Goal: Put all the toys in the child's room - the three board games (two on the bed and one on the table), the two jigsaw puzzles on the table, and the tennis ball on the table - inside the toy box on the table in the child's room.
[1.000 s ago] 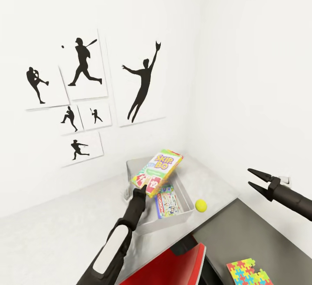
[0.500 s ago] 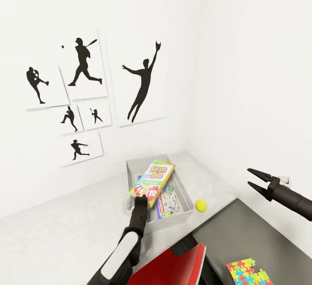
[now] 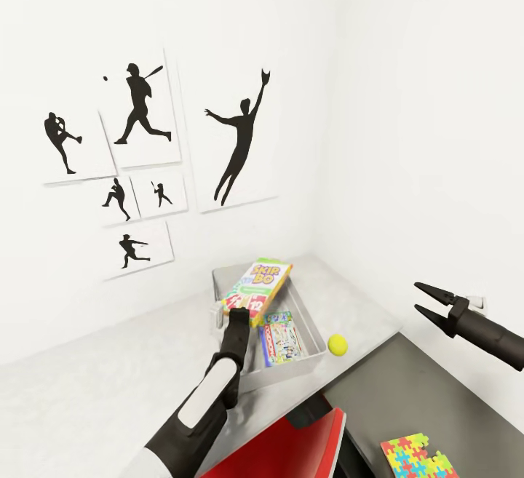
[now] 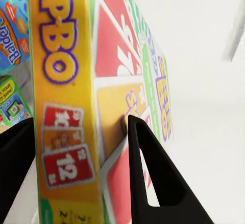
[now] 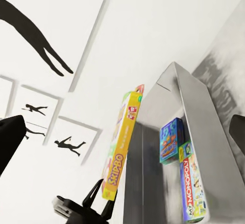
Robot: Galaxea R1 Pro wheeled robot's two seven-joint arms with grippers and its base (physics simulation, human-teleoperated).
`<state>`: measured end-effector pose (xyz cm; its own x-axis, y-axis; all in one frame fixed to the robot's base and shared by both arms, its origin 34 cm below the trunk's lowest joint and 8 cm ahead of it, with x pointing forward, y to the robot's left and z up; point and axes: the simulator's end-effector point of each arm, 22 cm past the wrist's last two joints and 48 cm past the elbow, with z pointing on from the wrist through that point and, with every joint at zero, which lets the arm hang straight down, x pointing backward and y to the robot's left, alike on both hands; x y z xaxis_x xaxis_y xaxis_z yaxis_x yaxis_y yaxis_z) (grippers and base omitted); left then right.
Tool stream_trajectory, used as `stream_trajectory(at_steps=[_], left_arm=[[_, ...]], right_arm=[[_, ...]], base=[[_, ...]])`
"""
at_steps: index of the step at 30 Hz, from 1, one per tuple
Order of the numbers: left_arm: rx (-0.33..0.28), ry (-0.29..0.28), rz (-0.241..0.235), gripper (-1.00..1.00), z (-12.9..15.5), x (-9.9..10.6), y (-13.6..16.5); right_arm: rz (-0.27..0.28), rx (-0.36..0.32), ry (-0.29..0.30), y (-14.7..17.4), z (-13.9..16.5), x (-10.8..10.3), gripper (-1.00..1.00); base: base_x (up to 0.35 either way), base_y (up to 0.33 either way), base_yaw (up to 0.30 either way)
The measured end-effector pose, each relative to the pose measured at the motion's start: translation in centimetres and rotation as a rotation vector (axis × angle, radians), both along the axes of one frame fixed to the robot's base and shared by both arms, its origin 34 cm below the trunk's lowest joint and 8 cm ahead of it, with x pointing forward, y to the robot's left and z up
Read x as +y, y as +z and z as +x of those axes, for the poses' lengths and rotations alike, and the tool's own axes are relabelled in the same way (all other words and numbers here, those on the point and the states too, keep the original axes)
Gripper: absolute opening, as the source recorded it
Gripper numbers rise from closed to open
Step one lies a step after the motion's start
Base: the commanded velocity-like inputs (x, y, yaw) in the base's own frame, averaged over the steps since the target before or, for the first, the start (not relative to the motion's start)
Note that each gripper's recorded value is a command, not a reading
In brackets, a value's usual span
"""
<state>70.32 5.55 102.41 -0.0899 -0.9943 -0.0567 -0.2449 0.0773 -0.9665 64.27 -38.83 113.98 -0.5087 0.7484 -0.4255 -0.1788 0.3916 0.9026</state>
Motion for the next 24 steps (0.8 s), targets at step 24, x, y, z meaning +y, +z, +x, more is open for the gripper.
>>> stream_trajectory(at_steps=[24], left_arm=[[0.097, 0.097, 0.012, -1.0, -0.7, 1.2, -3.0]], right_arm=[[0.039, 0.006, 0.011, -1.0, -0.4, 2.0, 1.0]], base=[[0.0, 0.0, 0.0]])
